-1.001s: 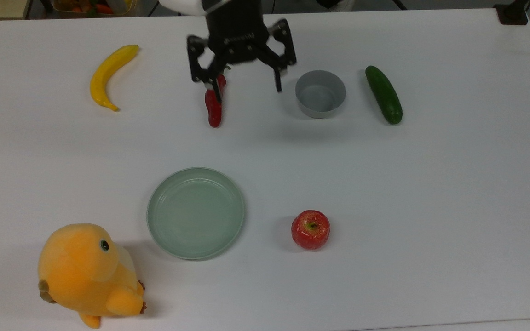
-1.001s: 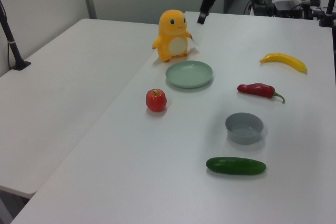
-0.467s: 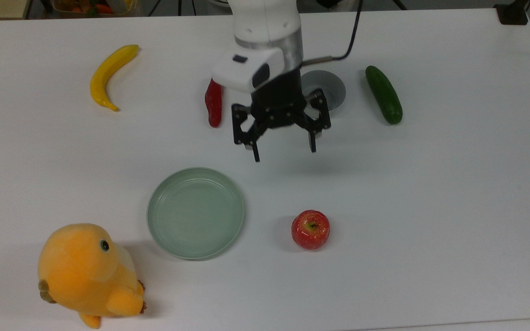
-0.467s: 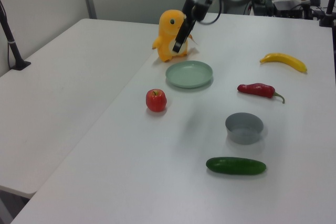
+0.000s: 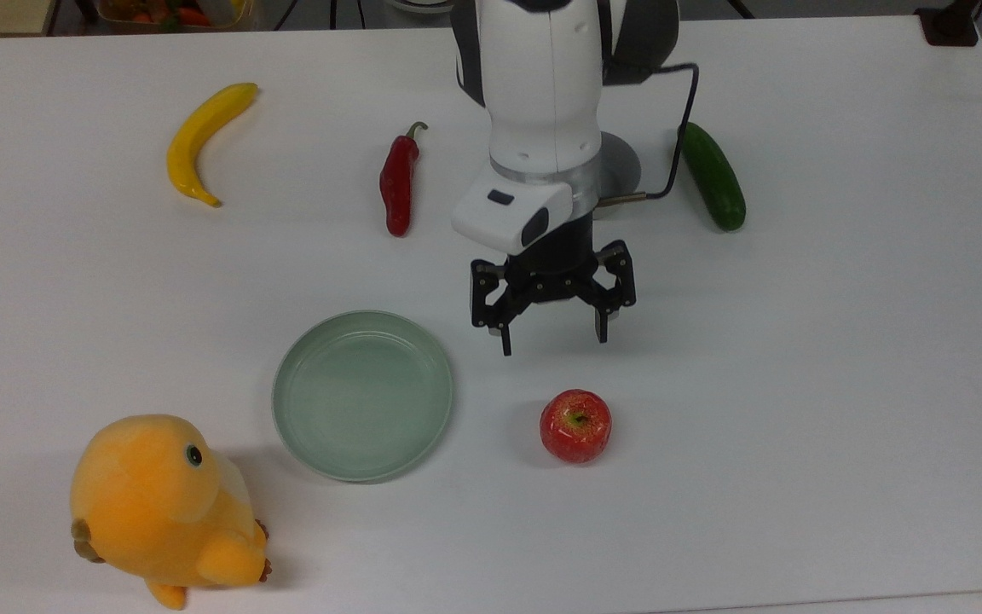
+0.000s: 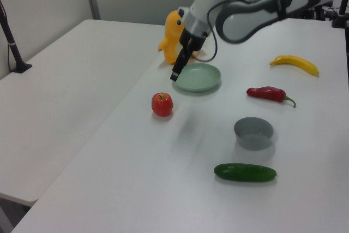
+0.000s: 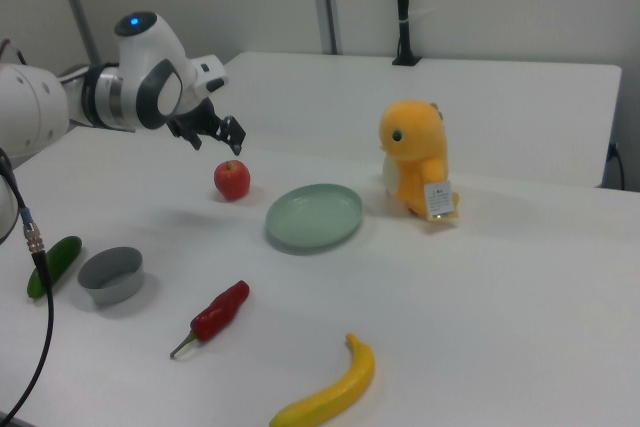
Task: Put the red apple in the bowl
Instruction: 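Move the open gripper down over the red apple, then close the gripper around the red apple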
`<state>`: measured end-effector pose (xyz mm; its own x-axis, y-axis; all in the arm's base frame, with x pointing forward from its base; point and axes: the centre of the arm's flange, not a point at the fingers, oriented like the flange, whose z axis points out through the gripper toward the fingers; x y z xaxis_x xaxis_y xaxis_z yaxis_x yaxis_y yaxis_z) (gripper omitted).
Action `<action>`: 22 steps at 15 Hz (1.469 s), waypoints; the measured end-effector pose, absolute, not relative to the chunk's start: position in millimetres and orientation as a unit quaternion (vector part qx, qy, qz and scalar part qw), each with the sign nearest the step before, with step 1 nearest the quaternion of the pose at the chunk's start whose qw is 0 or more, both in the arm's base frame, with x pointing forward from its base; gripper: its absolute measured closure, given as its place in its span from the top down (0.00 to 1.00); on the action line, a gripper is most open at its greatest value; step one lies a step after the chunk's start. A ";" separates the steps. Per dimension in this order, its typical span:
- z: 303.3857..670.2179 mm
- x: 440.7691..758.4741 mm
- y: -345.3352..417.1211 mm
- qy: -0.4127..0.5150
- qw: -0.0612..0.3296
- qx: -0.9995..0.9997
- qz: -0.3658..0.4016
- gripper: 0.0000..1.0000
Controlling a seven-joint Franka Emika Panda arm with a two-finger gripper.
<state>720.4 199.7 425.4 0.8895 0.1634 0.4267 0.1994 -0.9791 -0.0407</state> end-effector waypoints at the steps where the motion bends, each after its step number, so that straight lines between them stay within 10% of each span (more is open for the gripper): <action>1: 416.0 723.0 201.1 -0.093 0.039 -0.971 -0.217 1.00; 22: 326.4 743.9 249.4 -0.096 -0.016 -0.956 -0.278 1.00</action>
<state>743.9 249.4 326.4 0.8273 0.1921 0.5279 0.1740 -0.9811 0.0844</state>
